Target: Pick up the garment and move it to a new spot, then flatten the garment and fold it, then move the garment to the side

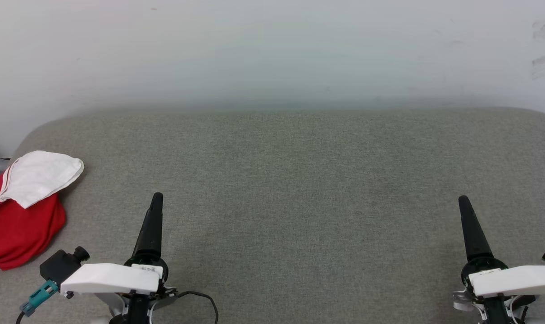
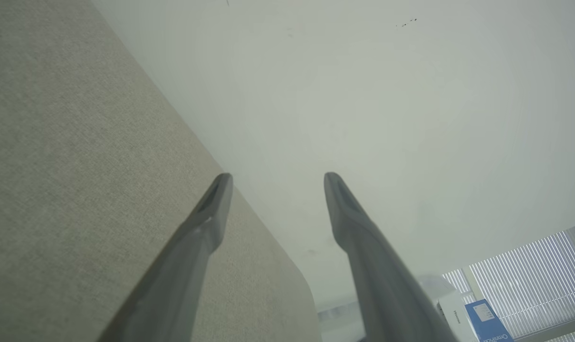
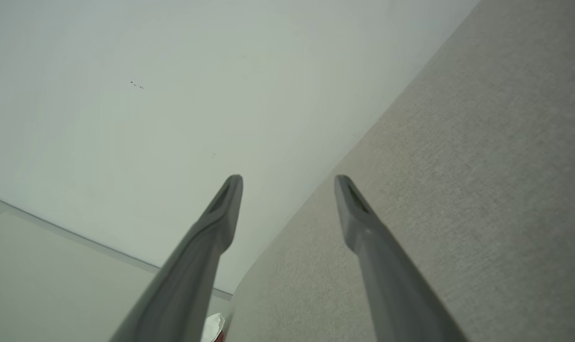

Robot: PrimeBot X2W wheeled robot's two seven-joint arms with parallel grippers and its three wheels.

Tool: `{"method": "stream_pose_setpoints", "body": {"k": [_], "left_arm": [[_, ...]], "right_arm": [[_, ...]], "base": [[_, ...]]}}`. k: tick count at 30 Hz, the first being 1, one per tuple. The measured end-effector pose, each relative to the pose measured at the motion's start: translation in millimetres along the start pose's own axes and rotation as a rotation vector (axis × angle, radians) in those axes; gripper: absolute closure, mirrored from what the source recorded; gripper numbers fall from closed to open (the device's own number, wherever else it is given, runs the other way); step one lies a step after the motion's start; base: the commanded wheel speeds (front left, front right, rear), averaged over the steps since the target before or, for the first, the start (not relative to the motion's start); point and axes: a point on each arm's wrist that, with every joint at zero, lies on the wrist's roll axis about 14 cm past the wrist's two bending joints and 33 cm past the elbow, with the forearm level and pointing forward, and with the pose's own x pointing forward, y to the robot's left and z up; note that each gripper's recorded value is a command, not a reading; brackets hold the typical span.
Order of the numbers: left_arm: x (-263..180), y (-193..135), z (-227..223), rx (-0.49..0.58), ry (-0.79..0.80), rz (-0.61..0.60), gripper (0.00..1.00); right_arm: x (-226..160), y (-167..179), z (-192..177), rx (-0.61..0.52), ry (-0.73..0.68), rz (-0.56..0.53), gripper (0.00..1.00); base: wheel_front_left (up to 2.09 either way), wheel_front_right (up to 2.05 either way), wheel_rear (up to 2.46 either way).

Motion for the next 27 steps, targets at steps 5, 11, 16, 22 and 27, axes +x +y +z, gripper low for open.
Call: {"method": "stream_pose_setpoints", "body": {"k": [5, 11, 16, 22, 27], "left_arm": [[0, -6, -6, 0.105, 0.013, -0.021, 0.00], [-1, -10, -9, 0.284, 0.019, -0.043, 0.00], [-3, -11, -10, 0.382, 0.019, -0.054, 0.00], [-5, -12, -11, 0.489, 0.018, -0.067, 0.00], [-6, -14, -11, 0.568, 0.013, -0.079, 0.00]], "right_arm": [[0, 6, 2, -0.124, -0.007, 0.021, 0.00], [-1, 15, -1, -0.310, 0.001, 0.058, 0.00], [-3, 19, -2, -0.418, 0.007, 0.075, 0.00], [-4, 26, -3, -0.530, 0.012, 0.100, 0.00], [-4, 30, -3, -0.608, 0.015, 0.111, 0.00]], "base": [[0.00, 0.00, 0.00], [0.00, 0.00, 0.00], [0.00, 0.00, 0.00], [0.00, 0.00, 0.00], [0.00, 0.00, 0.00]]}}
